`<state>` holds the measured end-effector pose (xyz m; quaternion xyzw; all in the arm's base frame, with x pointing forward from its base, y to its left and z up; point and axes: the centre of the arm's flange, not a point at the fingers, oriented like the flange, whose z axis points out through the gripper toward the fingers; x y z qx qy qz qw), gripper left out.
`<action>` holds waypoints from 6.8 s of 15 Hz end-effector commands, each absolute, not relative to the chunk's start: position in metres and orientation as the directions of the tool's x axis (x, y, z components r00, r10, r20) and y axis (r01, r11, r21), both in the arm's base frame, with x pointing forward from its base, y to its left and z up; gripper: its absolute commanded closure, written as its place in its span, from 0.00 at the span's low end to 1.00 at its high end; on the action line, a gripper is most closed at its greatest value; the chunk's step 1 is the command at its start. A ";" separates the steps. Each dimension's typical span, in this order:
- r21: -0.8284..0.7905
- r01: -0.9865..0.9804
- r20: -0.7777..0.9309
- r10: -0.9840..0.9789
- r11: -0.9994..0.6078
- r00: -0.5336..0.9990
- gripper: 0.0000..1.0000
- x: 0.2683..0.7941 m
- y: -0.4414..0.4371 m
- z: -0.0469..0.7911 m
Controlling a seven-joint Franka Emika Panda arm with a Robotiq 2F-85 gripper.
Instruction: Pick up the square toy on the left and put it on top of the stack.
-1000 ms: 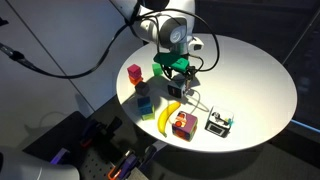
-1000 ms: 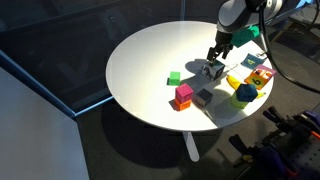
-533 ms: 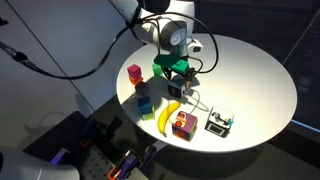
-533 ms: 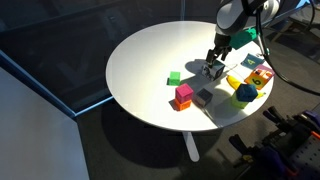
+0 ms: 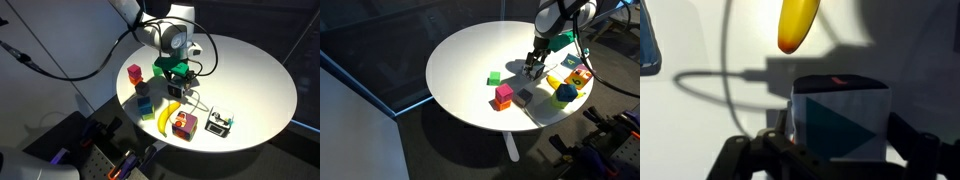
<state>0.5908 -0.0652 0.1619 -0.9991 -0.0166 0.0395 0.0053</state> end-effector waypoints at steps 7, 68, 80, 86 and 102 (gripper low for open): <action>0.015 0.038 -0.061 0.038 -0.999 0.997 0.77 0.600 -0.066 0.185; -0.086 0.420 0.007 0.421 -0.903 0.907 0.83 0.501 0.104 0.320; -0.078 0.444 0.025 0.443 -0.893 0.896 0.96 0.509 0.118 0.322; -0.067 0.475 0.005 0.476 -0.877 0.880 0.96 0.510 0.135 0.318; -0.059 0.476 -0.045 0.479 -0.877 0.877 0.95 0.517 0.164 0.295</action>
